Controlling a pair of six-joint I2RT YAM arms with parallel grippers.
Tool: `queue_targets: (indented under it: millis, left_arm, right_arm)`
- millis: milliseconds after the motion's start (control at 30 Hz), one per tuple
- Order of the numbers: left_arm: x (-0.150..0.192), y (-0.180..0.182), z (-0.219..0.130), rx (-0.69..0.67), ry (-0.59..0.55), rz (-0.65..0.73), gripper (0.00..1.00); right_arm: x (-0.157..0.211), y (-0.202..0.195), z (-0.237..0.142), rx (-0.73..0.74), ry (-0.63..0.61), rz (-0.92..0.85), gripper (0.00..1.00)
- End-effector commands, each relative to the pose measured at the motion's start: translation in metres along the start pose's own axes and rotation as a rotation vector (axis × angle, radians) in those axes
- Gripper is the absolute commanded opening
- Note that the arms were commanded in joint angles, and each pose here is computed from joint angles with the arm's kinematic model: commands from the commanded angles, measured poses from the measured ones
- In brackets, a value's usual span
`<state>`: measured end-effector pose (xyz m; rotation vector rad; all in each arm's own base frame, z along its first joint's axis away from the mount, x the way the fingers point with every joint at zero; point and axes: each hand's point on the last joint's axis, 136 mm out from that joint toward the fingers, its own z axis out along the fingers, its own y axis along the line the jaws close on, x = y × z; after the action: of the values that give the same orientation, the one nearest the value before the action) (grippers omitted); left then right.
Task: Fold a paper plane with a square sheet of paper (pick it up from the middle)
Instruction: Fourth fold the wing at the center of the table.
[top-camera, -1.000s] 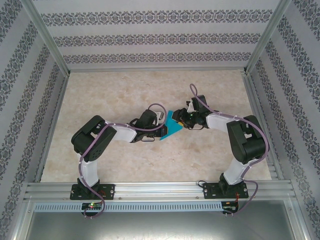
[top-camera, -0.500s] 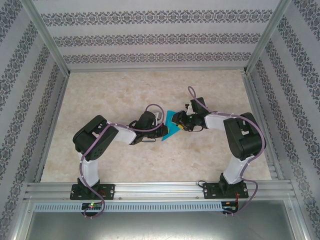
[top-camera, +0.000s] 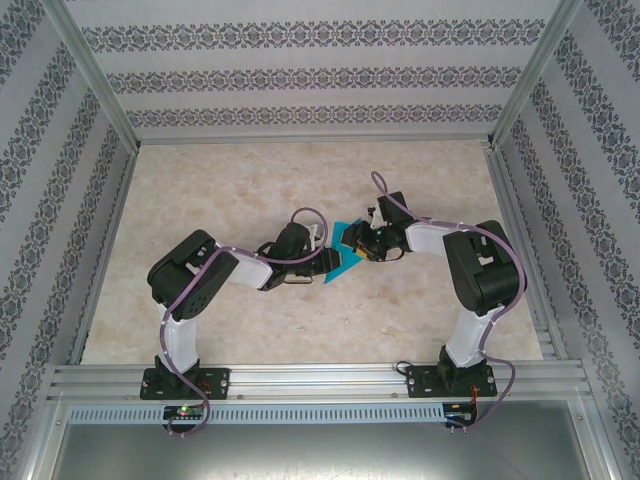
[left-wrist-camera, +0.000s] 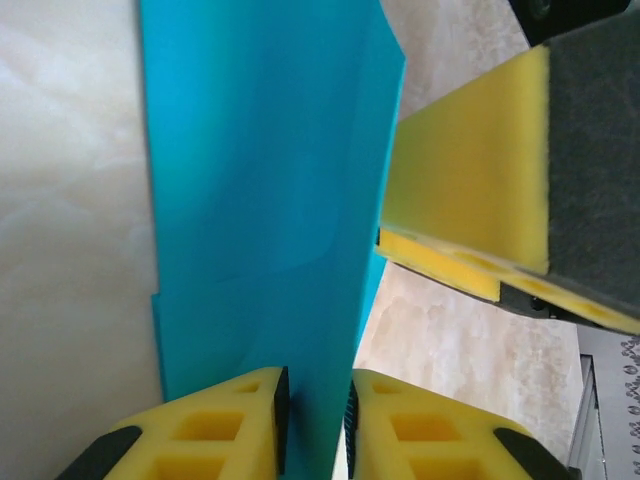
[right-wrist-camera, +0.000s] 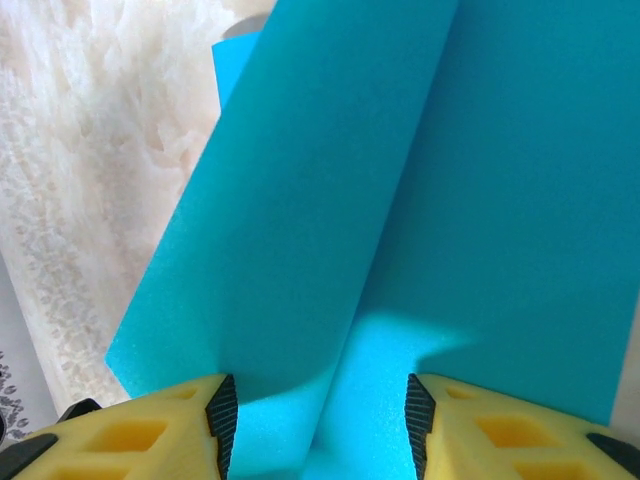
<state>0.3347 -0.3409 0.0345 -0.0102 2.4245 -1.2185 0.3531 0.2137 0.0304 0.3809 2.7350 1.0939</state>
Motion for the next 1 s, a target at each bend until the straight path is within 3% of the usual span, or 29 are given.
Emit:
queue_targets:
  millis: [0,200,567,667,967]
  left_arm:
    - [-0.004,0.005,0.008,0.010,0.002,-0.006,0.26]
    - [-0.008,0.002,-0.002,0.011,-0.005,0.002,0.29]
    - [-0.017,0.009,-0.044,-0.098,-0.069,-0.001,0.42]
    - [-0.020,-0.002,-0.043,-0.054,-0.070,-0.001,0.40]
    - [-0.023,-0.037,-0.036,0.072,-0.043,0.031,0.23]
  right_arm:
    - [0.007,-0.012,0.007,0.064,0.031,-0.005,0.51]
    - [0.008,-0.021,0.008,0.115,0.034,0.004,0.52]
    - [0.009,-0.035,0.009,0.194,0.040,0.026,0.55]
    - [0.009,-0.038,0.009,0.216,0.043,0.030,0.56]
    - [0.013,-0.053,0.008,0.325,0.055,0.045,0.57]
